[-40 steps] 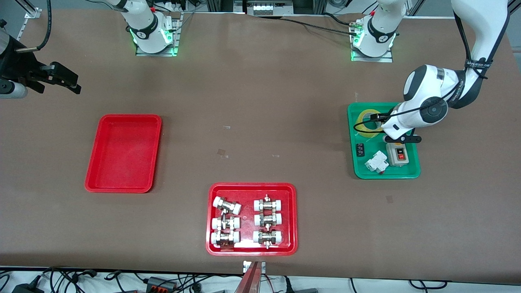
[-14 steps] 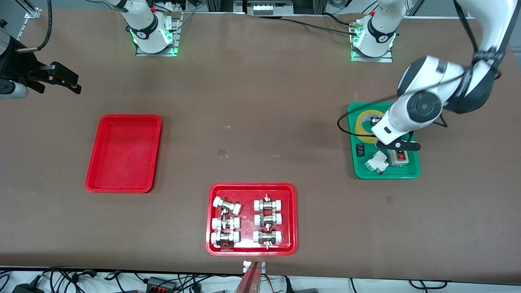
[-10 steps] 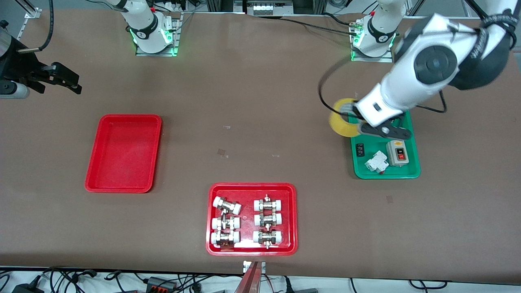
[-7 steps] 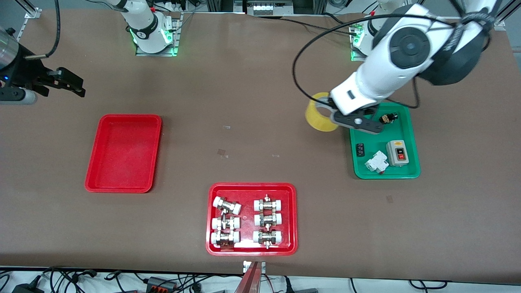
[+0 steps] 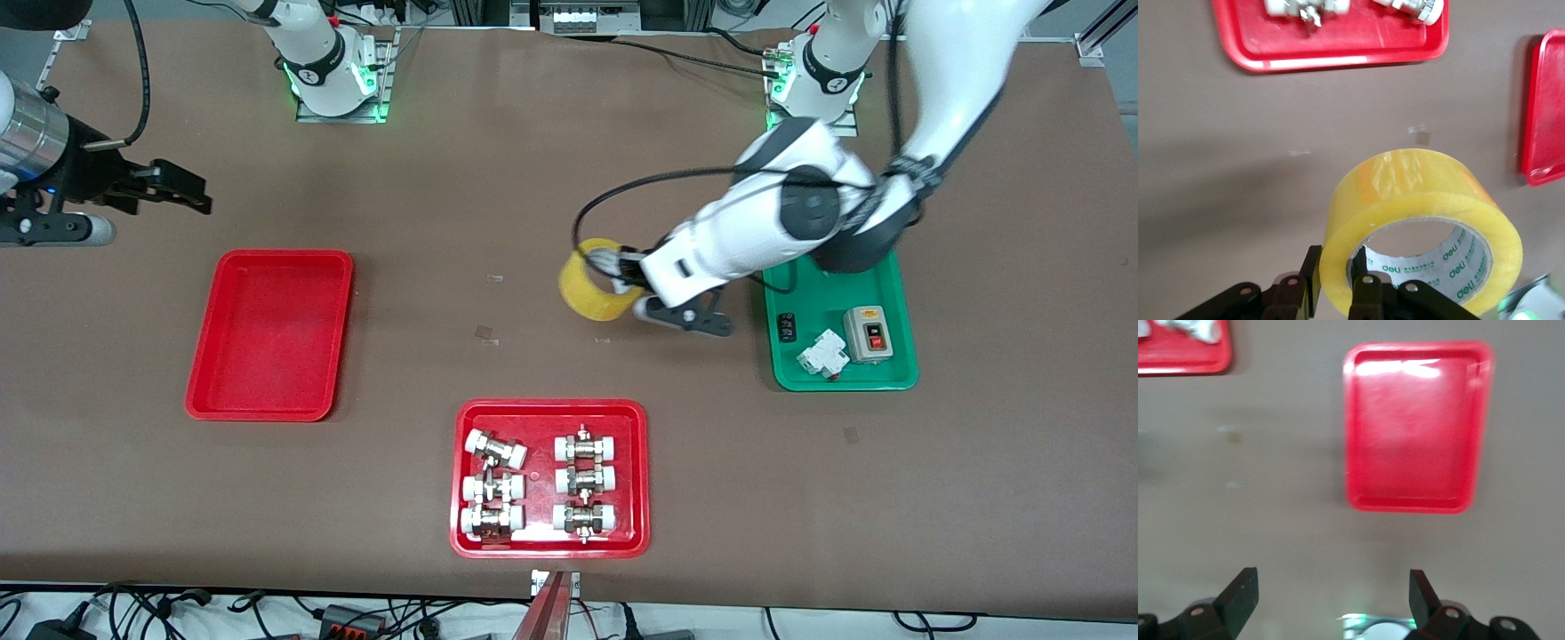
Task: Left arm passes tape to right arm into tray
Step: 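Lift the tape with the left gripper while the right gripper reaches toward it, then grasp the tape roll with the right gripper beside the left gripper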
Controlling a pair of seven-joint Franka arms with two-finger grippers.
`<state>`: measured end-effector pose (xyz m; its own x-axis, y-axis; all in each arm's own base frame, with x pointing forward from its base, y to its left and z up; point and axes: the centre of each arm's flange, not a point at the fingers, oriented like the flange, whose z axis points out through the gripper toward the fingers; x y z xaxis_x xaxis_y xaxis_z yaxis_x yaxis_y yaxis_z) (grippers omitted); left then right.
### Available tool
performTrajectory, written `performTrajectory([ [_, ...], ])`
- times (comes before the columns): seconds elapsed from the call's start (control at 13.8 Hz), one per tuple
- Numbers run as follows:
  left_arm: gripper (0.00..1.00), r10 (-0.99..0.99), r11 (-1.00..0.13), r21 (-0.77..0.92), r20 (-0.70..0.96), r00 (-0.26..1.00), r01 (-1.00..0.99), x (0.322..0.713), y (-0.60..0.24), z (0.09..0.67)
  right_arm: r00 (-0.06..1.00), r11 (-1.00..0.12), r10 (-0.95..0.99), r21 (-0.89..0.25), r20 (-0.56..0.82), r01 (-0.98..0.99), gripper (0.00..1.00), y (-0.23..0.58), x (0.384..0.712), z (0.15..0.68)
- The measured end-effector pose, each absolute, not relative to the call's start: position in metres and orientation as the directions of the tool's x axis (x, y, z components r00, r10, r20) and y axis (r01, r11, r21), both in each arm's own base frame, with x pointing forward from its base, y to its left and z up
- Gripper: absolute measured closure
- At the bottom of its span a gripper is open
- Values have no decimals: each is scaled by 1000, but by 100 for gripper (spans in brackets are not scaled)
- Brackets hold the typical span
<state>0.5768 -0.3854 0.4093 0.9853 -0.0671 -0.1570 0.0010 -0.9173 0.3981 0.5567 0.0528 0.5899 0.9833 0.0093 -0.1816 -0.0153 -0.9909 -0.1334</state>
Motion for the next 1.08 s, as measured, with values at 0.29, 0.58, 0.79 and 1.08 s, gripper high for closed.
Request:
performTrajectory([
  [0.29, 77, 231, -845, 395, -336, 913, 359, 578, -468, 408, 966, -920, 146, -389, -215, 52, 0, 72, 570, 562],
  [0.58, 77, 385, -654, 435, -513, 768, 619, 604, -480, 406, 966, -790, 222, -605, -133, 99, 0, 103, 611, 505],
  [0.79, 77, 435, -528, 482, -554, 710, 699, 613, -490, 400, 972, -689, 233, -712, -42, 135, 0, 148, 634, 469],
  [1.08, 77, 484, -465, 478, -567, 666, 745, 605, -512, 382, 979, -669, 201, -725, 34, 163, 0, 205, 644, 446],
])
